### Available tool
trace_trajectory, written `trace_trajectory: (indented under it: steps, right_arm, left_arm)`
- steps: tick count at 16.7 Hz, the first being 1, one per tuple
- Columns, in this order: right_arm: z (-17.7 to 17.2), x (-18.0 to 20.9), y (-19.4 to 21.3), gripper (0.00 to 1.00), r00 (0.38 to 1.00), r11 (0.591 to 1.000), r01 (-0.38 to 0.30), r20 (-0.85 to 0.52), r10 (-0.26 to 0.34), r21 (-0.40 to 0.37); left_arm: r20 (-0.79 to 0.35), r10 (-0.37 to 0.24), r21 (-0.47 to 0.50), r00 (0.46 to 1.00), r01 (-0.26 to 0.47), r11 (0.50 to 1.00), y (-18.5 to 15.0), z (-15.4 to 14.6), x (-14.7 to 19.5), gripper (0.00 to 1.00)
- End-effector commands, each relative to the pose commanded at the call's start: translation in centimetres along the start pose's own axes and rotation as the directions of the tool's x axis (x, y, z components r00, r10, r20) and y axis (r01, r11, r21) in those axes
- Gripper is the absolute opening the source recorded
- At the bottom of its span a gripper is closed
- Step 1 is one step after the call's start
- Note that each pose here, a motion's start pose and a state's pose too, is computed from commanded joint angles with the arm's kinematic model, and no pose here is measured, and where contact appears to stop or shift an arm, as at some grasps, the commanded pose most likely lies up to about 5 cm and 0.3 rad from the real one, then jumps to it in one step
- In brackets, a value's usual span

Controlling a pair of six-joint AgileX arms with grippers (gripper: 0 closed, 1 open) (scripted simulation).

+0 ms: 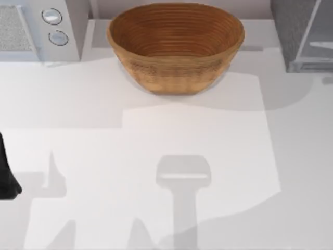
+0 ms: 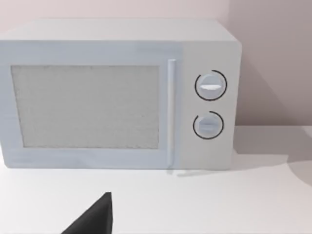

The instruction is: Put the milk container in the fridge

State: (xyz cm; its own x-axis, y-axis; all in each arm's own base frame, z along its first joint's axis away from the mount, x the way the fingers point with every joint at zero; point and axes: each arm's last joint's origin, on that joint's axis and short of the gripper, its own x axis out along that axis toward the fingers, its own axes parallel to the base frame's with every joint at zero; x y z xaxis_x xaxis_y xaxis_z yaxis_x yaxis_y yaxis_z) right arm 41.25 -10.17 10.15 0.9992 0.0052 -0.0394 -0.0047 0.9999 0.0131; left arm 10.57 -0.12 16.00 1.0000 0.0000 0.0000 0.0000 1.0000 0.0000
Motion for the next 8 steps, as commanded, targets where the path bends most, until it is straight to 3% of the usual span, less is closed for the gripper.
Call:
trace_trajectory:
  steps: [3, 8]
  right_arm:
    - [0.0, 2.7, -0.1, 0.0, 1.0, 1.0, -0.004, -0.009, 0.004, 0.001]
    - [4.0, 8.5, -0.5, 0.0, 0.996, 1.0, -0.003, 0.088, 0.005, -0.022]
  left_arm:
    - [0.0, 0.0, 0.0, 1.0, 0.0, 1.0, 0.0, 0.0, 0.0, 1.0]
    - [0.0, 0.0, 0.0, 1.0, 0.0, 1.0, 0.0, 0.0, 0.0, 1.0]
